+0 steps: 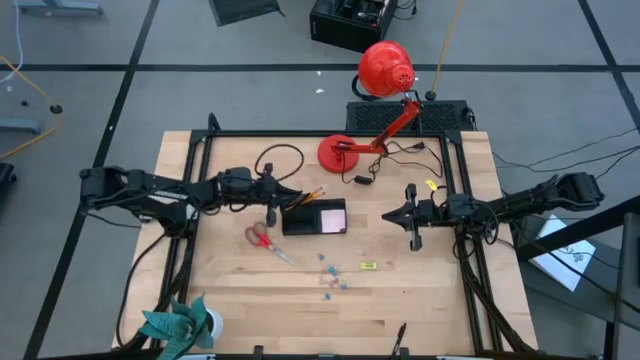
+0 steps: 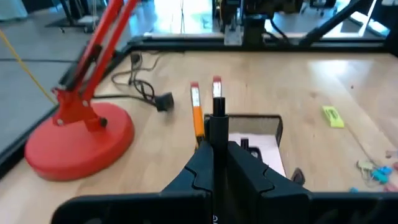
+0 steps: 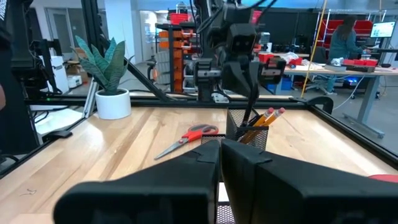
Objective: Pick and place office supplies into organizer
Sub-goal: Put the black pen into the mesh desk organizer
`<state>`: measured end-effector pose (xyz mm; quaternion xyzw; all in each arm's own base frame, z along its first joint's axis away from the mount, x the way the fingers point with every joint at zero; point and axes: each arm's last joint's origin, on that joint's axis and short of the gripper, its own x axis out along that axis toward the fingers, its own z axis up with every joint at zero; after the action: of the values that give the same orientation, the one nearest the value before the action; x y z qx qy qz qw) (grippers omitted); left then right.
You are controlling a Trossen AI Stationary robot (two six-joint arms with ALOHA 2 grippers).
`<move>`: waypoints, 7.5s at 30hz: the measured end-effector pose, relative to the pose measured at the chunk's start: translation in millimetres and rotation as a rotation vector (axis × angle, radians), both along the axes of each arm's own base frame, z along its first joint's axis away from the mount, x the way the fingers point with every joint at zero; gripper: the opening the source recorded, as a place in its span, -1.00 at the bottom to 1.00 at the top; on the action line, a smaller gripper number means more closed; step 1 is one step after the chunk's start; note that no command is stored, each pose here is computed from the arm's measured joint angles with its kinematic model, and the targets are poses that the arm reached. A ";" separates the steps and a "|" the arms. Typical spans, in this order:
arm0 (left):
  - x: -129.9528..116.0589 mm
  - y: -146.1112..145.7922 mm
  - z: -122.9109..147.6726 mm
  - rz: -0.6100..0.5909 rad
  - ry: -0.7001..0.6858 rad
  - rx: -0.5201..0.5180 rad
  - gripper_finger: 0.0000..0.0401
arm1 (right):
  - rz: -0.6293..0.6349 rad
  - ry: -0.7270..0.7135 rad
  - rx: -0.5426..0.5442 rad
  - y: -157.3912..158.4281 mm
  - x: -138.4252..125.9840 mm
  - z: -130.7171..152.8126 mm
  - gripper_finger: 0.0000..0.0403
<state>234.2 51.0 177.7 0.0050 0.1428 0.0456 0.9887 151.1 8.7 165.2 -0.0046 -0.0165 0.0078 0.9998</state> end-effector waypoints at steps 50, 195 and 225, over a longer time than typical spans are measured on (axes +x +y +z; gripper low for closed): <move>-34.4 -82.0 64.2 -0.352 -0.258 0.377 -0.91 | 0.109 -0.021 -0.083 4.1 -0.2 1.8 -0.96; -41.0 -41.9 26.4 -0.331 0.141 0.231 -0.82 | -0.731 1.527 1.007 192.1 104.1 -61.8 -0.76; -41.6 -41.9 25.0 -0.311 0.159 0.170 -0.82 | -0.610 1.044 0.680 168.4 116.3 -16.6 -0.98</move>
<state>192.6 9.1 202.7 0.1141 0.2137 -0.0965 0.9654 267.4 177.1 148.6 0.3088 0.4670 -0.2779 0.7806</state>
